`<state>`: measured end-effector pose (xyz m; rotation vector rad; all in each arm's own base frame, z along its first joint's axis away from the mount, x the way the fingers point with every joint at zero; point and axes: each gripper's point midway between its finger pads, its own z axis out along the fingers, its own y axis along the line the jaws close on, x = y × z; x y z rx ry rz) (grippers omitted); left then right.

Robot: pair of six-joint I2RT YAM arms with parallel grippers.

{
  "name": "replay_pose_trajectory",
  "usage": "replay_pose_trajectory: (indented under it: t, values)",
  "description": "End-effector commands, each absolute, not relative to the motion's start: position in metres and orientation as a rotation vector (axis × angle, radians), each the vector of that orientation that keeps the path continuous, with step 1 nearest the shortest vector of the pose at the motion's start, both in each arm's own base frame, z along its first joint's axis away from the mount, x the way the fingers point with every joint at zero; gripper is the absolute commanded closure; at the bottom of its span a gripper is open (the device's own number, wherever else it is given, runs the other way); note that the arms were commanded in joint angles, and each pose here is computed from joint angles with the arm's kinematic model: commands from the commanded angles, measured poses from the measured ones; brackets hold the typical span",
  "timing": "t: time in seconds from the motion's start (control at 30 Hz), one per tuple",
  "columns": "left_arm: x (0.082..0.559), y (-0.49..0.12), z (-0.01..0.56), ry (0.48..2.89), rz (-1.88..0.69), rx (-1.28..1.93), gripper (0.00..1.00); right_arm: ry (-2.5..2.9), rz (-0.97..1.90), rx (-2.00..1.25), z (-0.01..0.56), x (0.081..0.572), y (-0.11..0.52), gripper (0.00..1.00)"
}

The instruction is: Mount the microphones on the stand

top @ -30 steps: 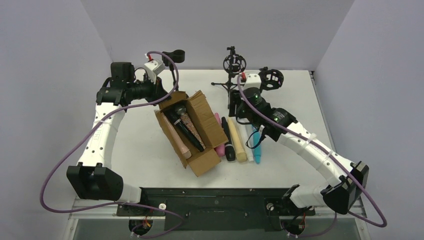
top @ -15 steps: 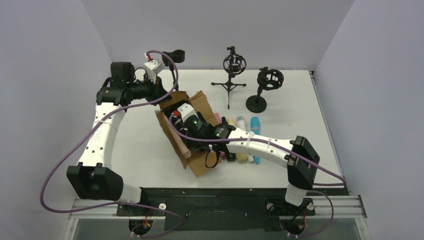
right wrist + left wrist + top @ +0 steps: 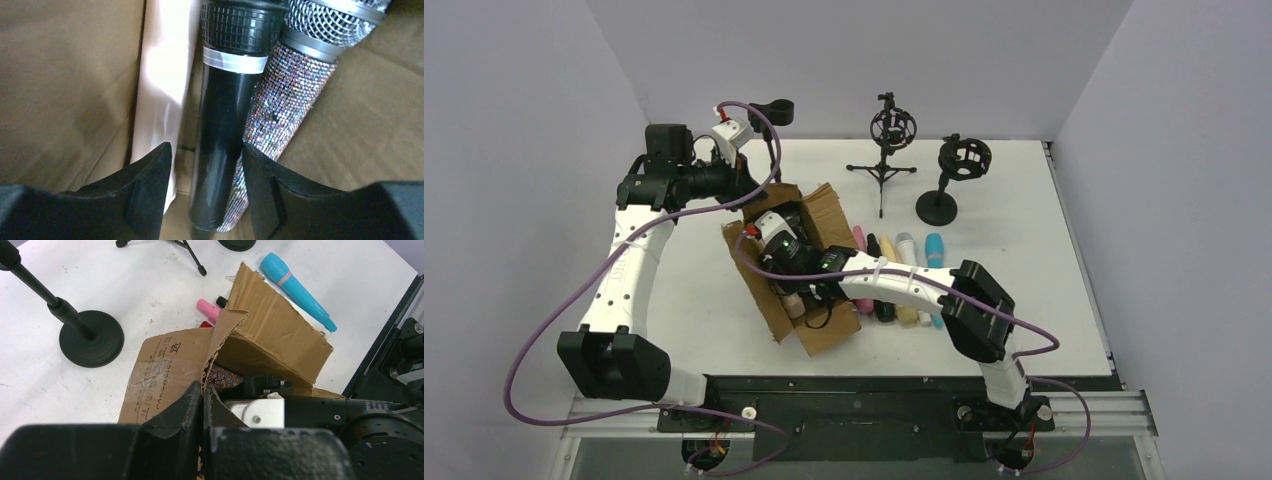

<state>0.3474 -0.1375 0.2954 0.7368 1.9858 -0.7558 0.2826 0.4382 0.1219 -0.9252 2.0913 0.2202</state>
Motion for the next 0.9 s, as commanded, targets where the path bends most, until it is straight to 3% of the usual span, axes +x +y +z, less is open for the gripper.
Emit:
replay_pose_trajectory:
  t: [0.0,0.3,0.47,0.87]
  values:
    - [0.341,-0.144,0.327,1.862,-0.736,0.799,1.0,2.044,0.185,-0.921,0.124,0.296,0.45,0.52]
    - [0.339,-0.146,0.329,1.861,-0.756,0.808,1.0,2.061,0.139,-0.938,0.104,0.298,0.449,0.67]
    - [0.343,-0.146,0.331,1.851,-0.751,0.808,1.0,2.048,0.204,-0.899,0.131,0.293,0.45,1.0]
    - [0.349,-0.142,0.331,1.852,-0.705,0.814,1.0,1.938,0.434,-0.735,0.263,0.264,0.412,1.0]
